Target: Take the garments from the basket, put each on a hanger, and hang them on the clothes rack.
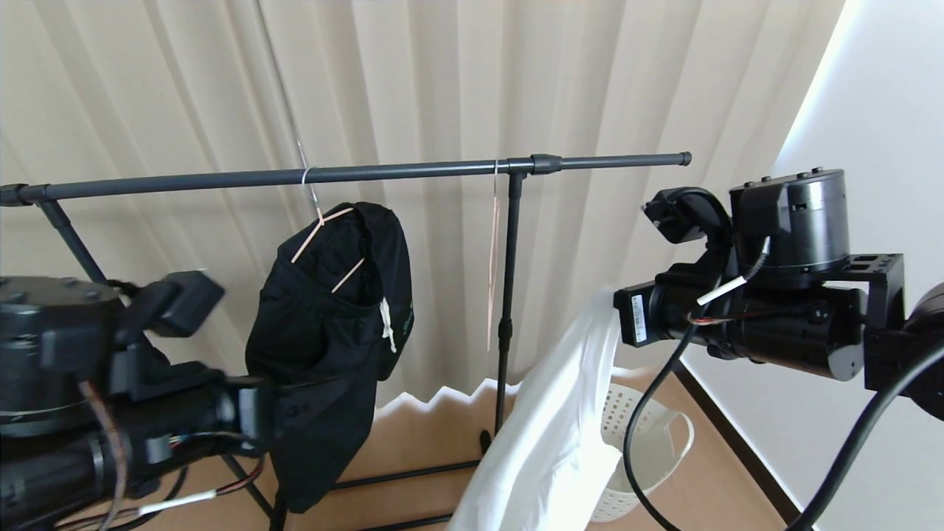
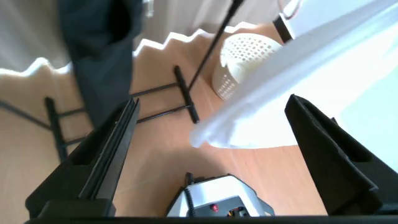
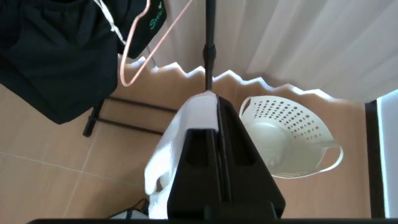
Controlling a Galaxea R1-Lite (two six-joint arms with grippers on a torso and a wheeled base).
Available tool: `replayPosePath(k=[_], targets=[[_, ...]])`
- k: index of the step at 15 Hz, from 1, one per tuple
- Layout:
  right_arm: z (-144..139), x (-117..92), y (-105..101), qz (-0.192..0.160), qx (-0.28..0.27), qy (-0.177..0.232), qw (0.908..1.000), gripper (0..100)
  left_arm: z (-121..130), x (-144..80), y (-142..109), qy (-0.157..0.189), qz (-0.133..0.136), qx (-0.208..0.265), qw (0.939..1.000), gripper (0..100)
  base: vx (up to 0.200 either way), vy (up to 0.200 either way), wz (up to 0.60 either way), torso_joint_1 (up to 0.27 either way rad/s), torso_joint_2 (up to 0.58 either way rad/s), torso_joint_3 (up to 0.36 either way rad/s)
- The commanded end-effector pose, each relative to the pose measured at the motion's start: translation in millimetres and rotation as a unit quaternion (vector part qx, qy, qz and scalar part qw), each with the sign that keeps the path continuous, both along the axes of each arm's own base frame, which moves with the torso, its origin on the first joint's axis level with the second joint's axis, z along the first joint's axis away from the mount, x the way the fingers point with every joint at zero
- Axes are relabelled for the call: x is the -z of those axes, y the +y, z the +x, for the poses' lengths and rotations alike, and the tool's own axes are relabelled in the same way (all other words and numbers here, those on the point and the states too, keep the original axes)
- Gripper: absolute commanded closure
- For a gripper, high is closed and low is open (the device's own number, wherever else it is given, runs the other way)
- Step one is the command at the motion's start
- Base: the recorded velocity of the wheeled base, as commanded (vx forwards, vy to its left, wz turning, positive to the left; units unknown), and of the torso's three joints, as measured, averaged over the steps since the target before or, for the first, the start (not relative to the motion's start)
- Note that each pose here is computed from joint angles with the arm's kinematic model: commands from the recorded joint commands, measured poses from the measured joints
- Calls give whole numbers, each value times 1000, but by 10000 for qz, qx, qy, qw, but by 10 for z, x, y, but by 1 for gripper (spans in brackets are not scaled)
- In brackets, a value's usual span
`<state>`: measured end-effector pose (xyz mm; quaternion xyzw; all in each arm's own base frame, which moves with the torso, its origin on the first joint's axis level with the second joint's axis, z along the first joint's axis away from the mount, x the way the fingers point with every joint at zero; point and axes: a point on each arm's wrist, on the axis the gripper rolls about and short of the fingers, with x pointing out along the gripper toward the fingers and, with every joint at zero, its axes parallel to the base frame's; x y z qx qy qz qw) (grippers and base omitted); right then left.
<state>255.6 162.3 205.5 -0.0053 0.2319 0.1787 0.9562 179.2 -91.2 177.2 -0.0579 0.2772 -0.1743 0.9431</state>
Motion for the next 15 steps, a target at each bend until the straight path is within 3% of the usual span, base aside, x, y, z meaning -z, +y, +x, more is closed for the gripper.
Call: replayPosePath(k=[1, 3, 5, 12, 15], targets=[[75, 119, 215, 73, -49, 147, 9999, 100, 521, 329, -657, 491, 279, 458, 9974, 0, 0, 0, 0, 0, 0, 0], [142, 145, 358, 156, 336, 74, 9993, 100, 650, 404, -818, 523, 284, 544, 9967, 0, 0, 0, 0, 0, 0, 0], [132, 134, 500, 314, 515, 20, 9982, 100, 782, 483, -987, 363, 119, 656, 9971, 0, 0, 0, 0, 0, 0, 0], [144, 77, 522, 664, 800, -4, 9946, 100, 686, 635, -1607, 22, -62, 1431, 9897, 0, 0, 0, 0, 0, 0, 0], [149, 87, 525, 683, 824, 16, 9943, 100, 698, 645, -1699, -26, -113, 1510, 9885, 0, 0, 0, 0, 0, 0, 0]])
